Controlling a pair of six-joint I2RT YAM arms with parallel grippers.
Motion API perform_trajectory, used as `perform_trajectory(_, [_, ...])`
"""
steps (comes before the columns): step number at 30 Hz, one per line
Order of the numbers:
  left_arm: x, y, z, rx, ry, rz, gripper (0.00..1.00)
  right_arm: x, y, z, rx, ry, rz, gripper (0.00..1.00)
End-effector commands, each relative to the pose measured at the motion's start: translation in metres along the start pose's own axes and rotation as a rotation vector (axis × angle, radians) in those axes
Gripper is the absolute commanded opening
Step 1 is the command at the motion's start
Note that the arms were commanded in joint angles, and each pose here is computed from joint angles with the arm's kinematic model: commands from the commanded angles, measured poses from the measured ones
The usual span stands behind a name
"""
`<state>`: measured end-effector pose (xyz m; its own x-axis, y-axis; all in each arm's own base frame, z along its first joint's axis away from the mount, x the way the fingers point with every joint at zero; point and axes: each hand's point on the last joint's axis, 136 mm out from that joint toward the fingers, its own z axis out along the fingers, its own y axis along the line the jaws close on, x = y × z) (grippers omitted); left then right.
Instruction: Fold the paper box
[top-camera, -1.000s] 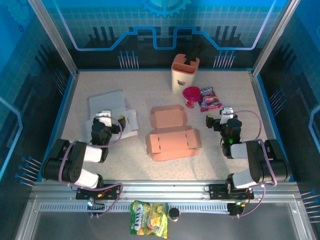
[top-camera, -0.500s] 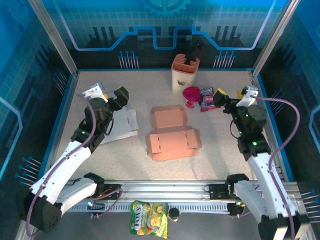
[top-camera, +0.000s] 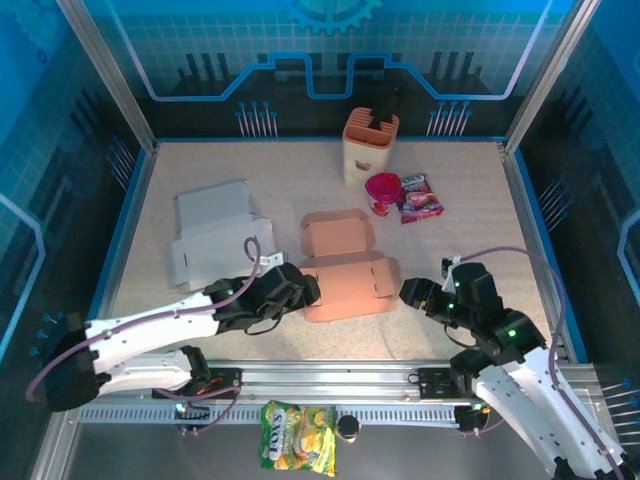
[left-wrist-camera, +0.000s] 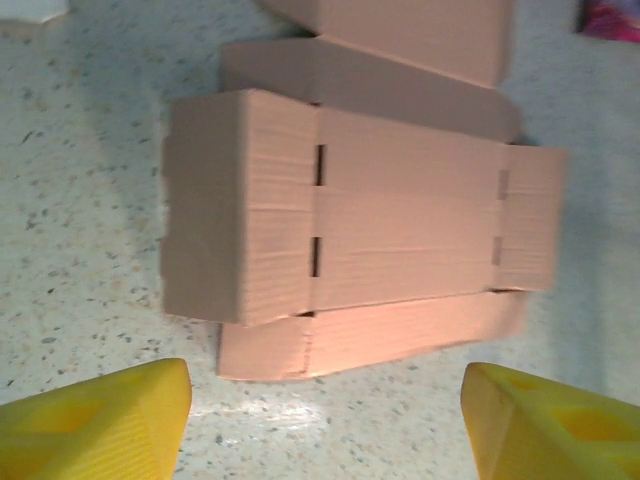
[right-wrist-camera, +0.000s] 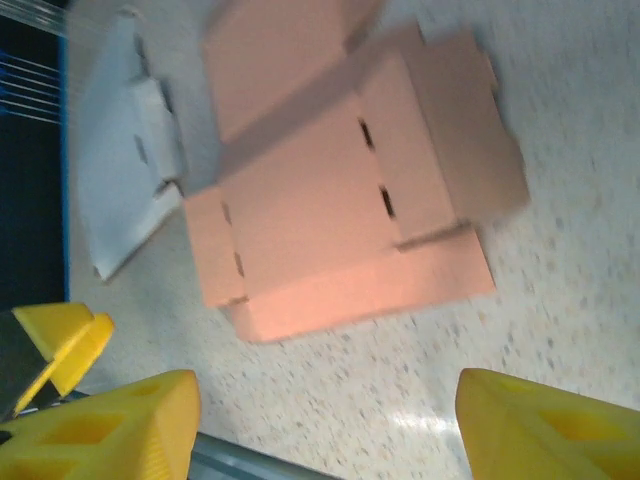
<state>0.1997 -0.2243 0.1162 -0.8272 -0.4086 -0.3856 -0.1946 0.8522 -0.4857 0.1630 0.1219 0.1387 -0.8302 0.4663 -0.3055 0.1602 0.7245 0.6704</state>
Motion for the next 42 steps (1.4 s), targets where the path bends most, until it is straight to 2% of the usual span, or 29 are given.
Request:
perform_trajectory(1, [-0.009, 0.002, -0.001, -0.035, -0.053, -0.035, 0.69, 0.013, -0.005, 0.017, -0.024, 0.039, 0.189, 0.66])
perform_trajectory(3, [-0.017, 0.003, -0.001, -0.027, -0.082, -0.034, 0.69, 0.013, -0.005, 0.027, -0.042, 0.037, 0.232, 0.66])
perform_trajectory(8, [-0.032, 0.017, 0.008, -0.036, -0.072, -0.086, 0.68, 0.011, -0.013, 0.047, -0.051, 0.012, 0.342, 0.62])
perform_trajectory(14, [-0.032, 0.025, 0.019, -0.009, -0.07, -0.112, 0.65, 0.005, -0.014, 0.072, -0.094, -0.005, 0.465, 0.59])
perform_trajectory(18, [-0.028, 0.021, 0.031, 0.006, -0.045, -0.104, 0.59, -0.001, -0.012, 0.081, -0.091, -0.018, 0.491, 0.59])
perform_trajectory(27, [-0.013, 0.023, 0.065, -0.049, 0.018, -0.091, 0.57, -0.01, -0.024, 0.101, -0.048, -0.035, 0.524, 0.55])
perform_trajectory(42, [-0.005, 0.029, 0.087, -0.118, 0.057, -0.06, 0.54, -0.026, -0.041, 0.116, -0.03, -0.06, 0.519, 0.5])
